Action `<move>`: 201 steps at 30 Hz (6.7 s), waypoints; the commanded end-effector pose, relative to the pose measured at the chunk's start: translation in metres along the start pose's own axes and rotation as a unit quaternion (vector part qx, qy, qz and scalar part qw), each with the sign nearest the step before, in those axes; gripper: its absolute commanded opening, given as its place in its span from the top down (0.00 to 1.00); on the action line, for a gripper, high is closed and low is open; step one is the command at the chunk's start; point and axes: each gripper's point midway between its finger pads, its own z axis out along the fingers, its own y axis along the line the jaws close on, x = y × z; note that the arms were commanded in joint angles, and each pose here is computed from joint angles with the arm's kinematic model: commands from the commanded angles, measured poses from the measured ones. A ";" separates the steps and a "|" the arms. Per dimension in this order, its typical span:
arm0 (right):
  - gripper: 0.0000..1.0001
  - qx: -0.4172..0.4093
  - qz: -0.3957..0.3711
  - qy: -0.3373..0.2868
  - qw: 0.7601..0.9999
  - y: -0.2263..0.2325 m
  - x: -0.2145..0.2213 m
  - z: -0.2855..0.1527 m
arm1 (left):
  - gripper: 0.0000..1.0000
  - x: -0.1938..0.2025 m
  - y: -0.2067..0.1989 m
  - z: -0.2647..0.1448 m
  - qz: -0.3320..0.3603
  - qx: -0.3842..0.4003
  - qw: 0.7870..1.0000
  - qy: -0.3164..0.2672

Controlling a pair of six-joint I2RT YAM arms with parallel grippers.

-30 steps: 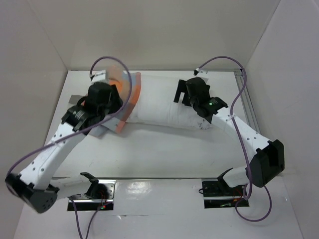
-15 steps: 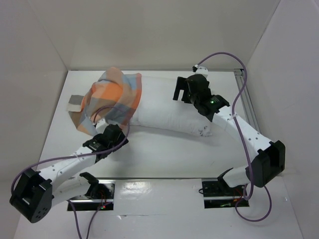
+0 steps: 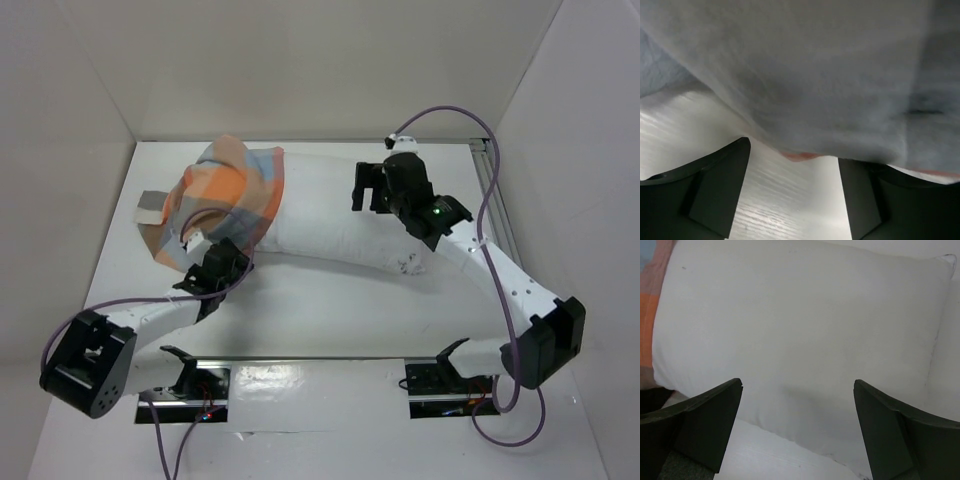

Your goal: Put the pillow into the pillowcase

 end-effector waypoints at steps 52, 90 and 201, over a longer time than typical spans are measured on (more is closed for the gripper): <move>1.00 0.013 0.026 0.025 0.999 -0.023 0.011 -0.081 | 1.00 -0.103 -0.291 -0.303 0.214 0.523 0.821 0.077; 0.01 0.165 0.138 -0.020 0.976 -0.136 -0.041 0.022 | 0.32 -0.188 -0.231 -0.053 0.353 0.114 0.928 0.024; 0.00 -0.059 0.148 0.075 0.984 -0.025 0.079 -0.006 | 0.09 -0.046 -0.063 0.021 0.202 0.011 0.979 -0.025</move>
